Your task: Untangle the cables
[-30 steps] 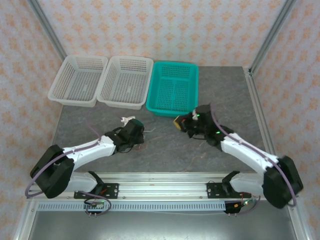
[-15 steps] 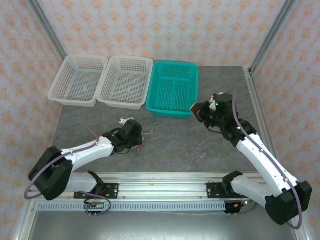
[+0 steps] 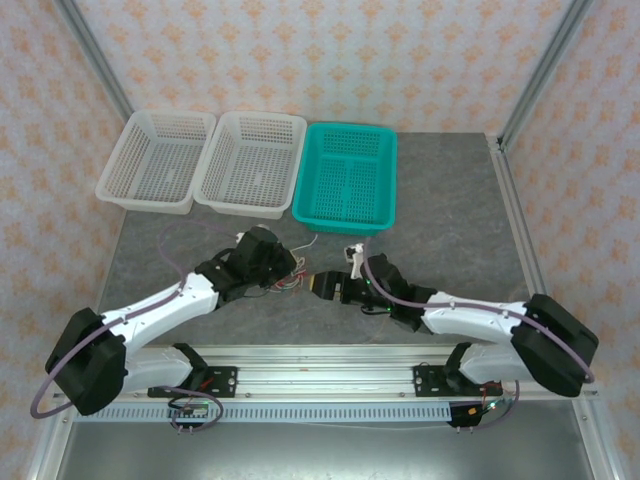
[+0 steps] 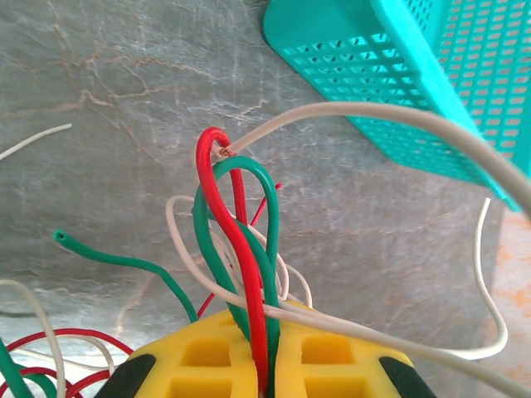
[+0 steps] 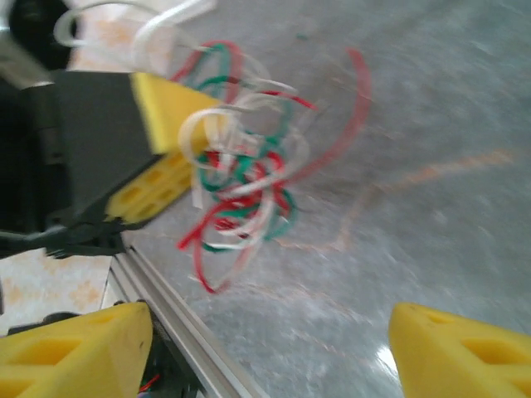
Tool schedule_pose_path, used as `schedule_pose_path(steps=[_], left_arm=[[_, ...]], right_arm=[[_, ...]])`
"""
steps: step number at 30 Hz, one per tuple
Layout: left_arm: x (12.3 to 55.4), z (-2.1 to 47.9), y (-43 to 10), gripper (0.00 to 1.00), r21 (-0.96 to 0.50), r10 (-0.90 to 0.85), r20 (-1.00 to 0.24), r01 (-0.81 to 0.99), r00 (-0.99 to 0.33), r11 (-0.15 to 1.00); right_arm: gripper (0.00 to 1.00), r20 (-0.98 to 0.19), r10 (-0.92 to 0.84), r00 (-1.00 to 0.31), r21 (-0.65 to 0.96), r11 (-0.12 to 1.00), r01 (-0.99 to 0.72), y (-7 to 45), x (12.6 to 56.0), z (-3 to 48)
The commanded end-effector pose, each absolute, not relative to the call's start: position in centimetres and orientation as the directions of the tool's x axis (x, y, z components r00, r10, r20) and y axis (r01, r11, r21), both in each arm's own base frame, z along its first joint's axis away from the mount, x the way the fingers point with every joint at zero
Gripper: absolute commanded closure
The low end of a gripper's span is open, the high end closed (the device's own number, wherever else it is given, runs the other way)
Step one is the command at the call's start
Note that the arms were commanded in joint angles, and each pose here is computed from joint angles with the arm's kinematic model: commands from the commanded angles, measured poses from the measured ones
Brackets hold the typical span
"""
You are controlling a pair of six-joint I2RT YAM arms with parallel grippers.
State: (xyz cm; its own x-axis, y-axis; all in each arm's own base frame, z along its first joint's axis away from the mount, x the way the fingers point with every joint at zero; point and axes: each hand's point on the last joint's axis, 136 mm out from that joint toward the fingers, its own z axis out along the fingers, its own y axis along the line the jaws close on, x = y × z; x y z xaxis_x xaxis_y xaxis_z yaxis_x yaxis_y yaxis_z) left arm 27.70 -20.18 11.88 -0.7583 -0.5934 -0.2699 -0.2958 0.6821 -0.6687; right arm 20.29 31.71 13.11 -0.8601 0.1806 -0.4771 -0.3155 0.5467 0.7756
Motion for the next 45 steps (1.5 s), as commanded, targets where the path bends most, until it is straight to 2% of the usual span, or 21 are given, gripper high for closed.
schedule_pose_path(steps=[1,4,7,8,11,13,15,18,20,21,23,24,25,27,29,30,32,34,37,40,45], left_arm=[[28.7,15.1,-21.5,1.00,-0.778,-0.671,-0.183,-0.311,-0.718,0.545],[28.9,16.3,-22.3,1.00,-0.821,-0.689,-0.130,-0.311,-0.713,0.478],[28.9,17.4,-22.6,1.00,-0.848,-0.704,-0.090,-0.317,-0.704,0.425],[28.8,17.7,-22.6,1.00,-0.854,-0.708,-0.083,-0.317,-0.701,0.414],[28.6,18.6,-22.4,1.00,-0.867,-0.718,-0.068,-0.315,-0.693,0.387],[28.4,18.9,-22.3,1.00,-0.873,-0.723,-0.056,-0.317,-0.688,0.370],[28.4,19.3,-22.3,1.00,-0.885,-0.730,-0.042,-0.314,-0.682,0.344],[28.5,19.5,-22.4,1.00,-0.899,-0.738,-0.015,-0.315,-0.674,0.306],[28.6,19.9,-22.7,1.00,-0.905,-0.729,-0.014,-0.301,-0.684,0.300],[28.7,20.0,-22.7,0.93,-0.905,-0.723,-0.021,-0.295,-0.690,0.307],[28.9,21.1,-22.5,0.54,-0.899,-0.689,-0.105,-0.227,-0.717,0.373],[29.1,22.0,-21.8,0.41,-0.878,-0.666,-0.186,-0.182,-0.723,0.443],[29.0,23.1,-20.4,0.29,-0.816,-0.617,-0.317,-0.125,-0.720,0.565],[28.7,25.9,-17.5,0.20,-0.630,-0.464,-0.572,0.000,-0.677,0.777],[28.0,29.0,-16.3,0.19,-0.387,-0.187,-0.755,0.196,-0.629,0.901],[27.5,30.0,-16.5,0.20,-0.291,-0.055,-0.791,0.296,-0.609,0.910],[26.0,30.6,-17.7,0.24,-0.126,0.226,-0.794,0.517,-0.564,0.847],[25.3,30.5,-18.7,0.24,-0.067,0.377,-0.749,0.628,-0.545,0.775],[25.6,30.1,-20.7,0.26,-0.115,0.433,-0.701,0.689,-0.567,0.716],[26.6,29.3,-22.4,0.27,-0.187,0.396,-0.694,0.682,-0.601,0.707],[27.6,26.6,-21.6,0.25,-0.216,0.339,-0.624,0.572,-0.704,0.791]], right_arm=[[0.17,-0.675,0.256,-0.692,0.724,0.410,-0.555,34.2,22.2,19.1],[0.14,-0.704,0.266,-0.659,0.701,0.414,-0.581,35.6,23.5,18.8],[0.16,-0.716,0.256,-0.649,0.689,0.406,-0.600,37.1,24.3,18.1],[0.22,-0.715,0.264,-0.647,0.691,0.407,-0.598,37.4,24.7,18.0],[0.50,-0.712,0.277,-0.645,0.695,0.413,-0.589,37.5,25.2,17.5],[0.65,-0.714,0.272,-0.645,0.690,0.430,-0.583,37.3,25.2,16.9],[0.69,-0.717,0.258,-0.648,0.682,0.451,-0.575,37.0,25.1,16.3],[0.90,-0.729,0.230,-0.644,0.661,0.479,-0.577,36.3,24.8,15.8],[1.00,-0.736,0.217,-0.641,0.646,0.509,-0.569,35.6,24.8,15.5],[1.00,-0.736,0.209,-0.645,0.640,0.525,-0.561,35.1,24.8,15.5],[1.00,-0.721,0.182,-0.668,0.639,0.549,-0.540,34.0,24.9,15.5],[1.00,-0.716,0.170,-0.677,0.635,0.561,-0.531,33.5,24.9,15.3],[1.00,-0.713,0.158,-0.683,0.630,0.572,-0.525,32.5,24.9,15.4],[1.00,-0.700,0.109,-0.705,0.614,0.596,-0.517,31.0,24.5,15.0],[1.00,-0.692,-0.003,-0.722,0.554,0.639,-0.533,29.3,23.8,14.6],[1.00,-0.688,-0.055,-0.723,0.526,0.648,-0.550,28.9,23.3,14.5],[1.00,-0.658,-0.216,-0.722,0.437,0.671,-0.599,28.0,22.0,14.3],[1.00,-0.616,-0.315,-0.722,0.385,0.679,-0.625,27.3,21.3,14.0],[1.00,-0.568,-0.371,-0.735,0.412,0.644,-0.644,27.6,20.6,14.8],[1.00,-0.538,-0.364,-0.761,0.473,0.617,-0.629,28.8,20.4,15.7],[1.00,-0.524,-0.323,-0.788,0.488,0.644,-0.589,29.4,21.5,16.4]])
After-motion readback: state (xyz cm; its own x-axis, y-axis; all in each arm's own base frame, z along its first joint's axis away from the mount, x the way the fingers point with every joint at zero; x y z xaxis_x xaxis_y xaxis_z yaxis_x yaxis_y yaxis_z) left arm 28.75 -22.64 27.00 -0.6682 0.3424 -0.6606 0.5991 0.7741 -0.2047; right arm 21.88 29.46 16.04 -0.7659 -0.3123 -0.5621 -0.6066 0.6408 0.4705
